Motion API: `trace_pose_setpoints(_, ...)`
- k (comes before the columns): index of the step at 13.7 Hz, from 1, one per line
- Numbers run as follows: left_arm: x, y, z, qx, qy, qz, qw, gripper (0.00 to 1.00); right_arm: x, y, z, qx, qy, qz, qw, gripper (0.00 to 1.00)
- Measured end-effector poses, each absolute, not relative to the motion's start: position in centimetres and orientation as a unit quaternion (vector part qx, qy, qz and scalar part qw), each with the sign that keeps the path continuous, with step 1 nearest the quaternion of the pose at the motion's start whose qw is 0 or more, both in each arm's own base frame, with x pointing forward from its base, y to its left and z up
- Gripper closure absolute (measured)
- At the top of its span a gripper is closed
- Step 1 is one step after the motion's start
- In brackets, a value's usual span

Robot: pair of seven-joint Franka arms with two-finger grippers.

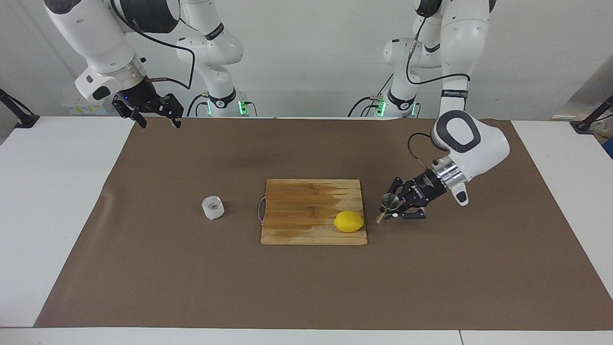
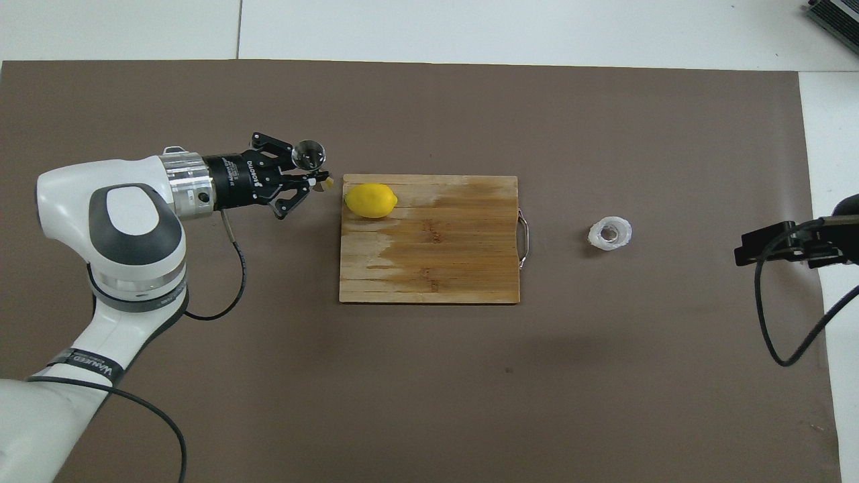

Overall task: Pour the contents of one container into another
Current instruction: 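Carry the dark cup onto the cutting board beside the lemon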

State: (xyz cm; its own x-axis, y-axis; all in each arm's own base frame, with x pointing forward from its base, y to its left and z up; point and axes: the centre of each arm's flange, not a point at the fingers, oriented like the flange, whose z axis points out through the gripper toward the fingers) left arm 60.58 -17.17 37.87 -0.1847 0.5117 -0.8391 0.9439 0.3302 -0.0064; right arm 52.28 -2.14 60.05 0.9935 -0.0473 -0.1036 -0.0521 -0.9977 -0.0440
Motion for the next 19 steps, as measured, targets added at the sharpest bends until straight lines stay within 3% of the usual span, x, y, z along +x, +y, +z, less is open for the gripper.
trace_pose_setpoints(7,54.7,-29.8,37.4,0.459,0.753,-0.253,0.398,0.77,52.3,-2.1,60.0,-0.998,0.025,0.051,0.023,0.00)
trace_pose_setpoints(19,52.4,-30.7,30.6,0.352,0.799,-0.278,0.400,0.77,52.3,-2.1,60.0,-0.998,0.025,0.051,0.023,0.00)
